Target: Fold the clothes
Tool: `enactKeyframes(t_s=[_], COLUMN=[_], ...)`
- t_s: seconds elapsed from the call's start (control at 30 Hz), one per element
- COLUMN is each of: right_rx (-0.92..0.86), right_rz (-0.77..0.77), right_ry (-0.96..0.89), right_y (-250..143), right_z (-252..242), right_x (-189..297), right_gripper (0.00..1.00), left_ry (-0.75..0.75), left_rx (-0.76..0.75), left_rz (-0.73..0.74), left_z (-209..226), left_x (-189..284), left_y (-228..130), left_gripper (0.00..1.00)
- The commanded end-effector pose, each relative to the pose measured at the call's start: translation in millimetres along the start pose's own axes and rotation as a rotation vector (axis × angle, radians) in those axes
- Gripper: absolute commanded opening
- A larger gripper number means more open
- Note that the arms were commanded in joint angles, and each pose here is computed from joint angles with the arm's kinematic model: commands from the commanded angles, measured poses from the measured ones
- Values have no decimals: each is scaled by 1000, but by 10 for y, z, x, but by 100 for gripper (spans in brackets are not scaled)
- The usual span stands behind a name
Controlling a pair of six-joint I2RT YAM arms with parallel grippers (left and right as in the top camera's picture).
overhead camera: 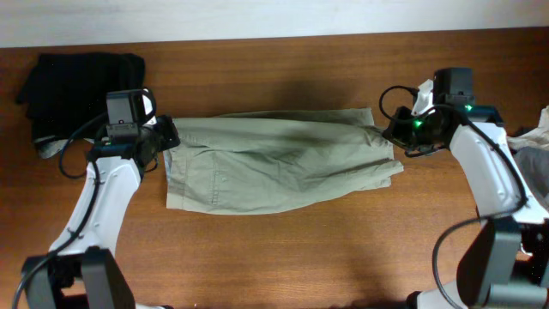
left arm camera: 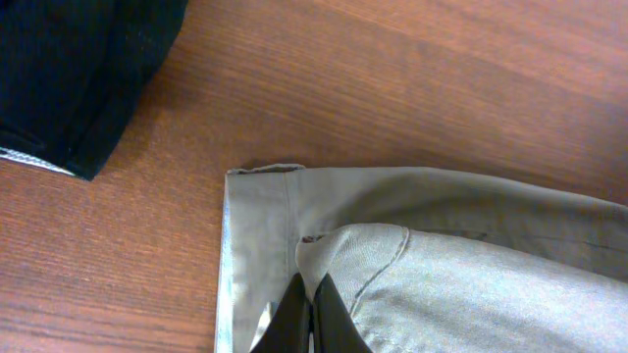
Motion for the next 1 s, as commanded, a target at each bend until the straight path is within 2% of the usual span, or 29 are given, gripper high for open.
enactKeyframes(t_s=[0.0,0.13,0.2,0.23,0.27,0.3,0.33,0.37,0.4,0.47,0.5,0.57,0.6,0.63,0.67,0.7,0.97], right_rx=[19,36,43,47,55,66,78,97,141,240,293,351,361,363,351,336,364], right_rz=[-35,-75,-91,-101,-118,-143,-171,-198,-238,-308,-340,-360,-356,-338,-308,-269,-54], right_ry=[-4,15,23,28,37,53,67,83,100,119,124,121,117,109,97,84,40], right_y=[113,207,242,258,282,312,350,385,433,481,480,420,381,325,285,252,135], right_z=[18,31,35,43,59,90,126,178,265,432,522,609,618,606,579,542,433], right_x=[-92,-169,-195,-194,-188,-156,-105,-26,114,422,629,898,965,1001,987,935,-70], right_gripper=[4,4,6,40,59,65,71,75,79,97,99,99,99,88,44,4,4], left_ry=[82,90,90,90,89,87,86,85,84,85,85,82,81,74,61,35,-79], left_rx=[-19,-19,-19,-19,-19,-19,-18,-29,-58,-118,-133,-136,-137,-138,-142,-149,-225], left_rz=[-42,-71,-75,-80,-90,-105,-122,-142,-168,-233,-262,-304,-302,-286,-248,-195,145], left_z=[61,69,71,71,69,66,64,53,38,1,-15,-34,-40,-46,-57,-84,-398], left_x=[-107,-201,-243,-256,-254,-238,-198,-139,-49,242,407,685,786,827,834,788,-175], left_y=[97,134,137,143,157,187,236,298,380,561,621,653,628,596,536,452,-216], left_gripper=[1,1,23,34,51,78,95,99,99,99,99,99,95,75,22,1,1])
Point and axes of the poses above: each gripper's point midway between its finger pads, its own x axis back along the fingers, its own z axis along the line the jaws close on, y = z × x, the point moved 10 cm from there along x, back along the fingers, and after that the axes turned 7 degrees about -x, right-handed, at the moved point
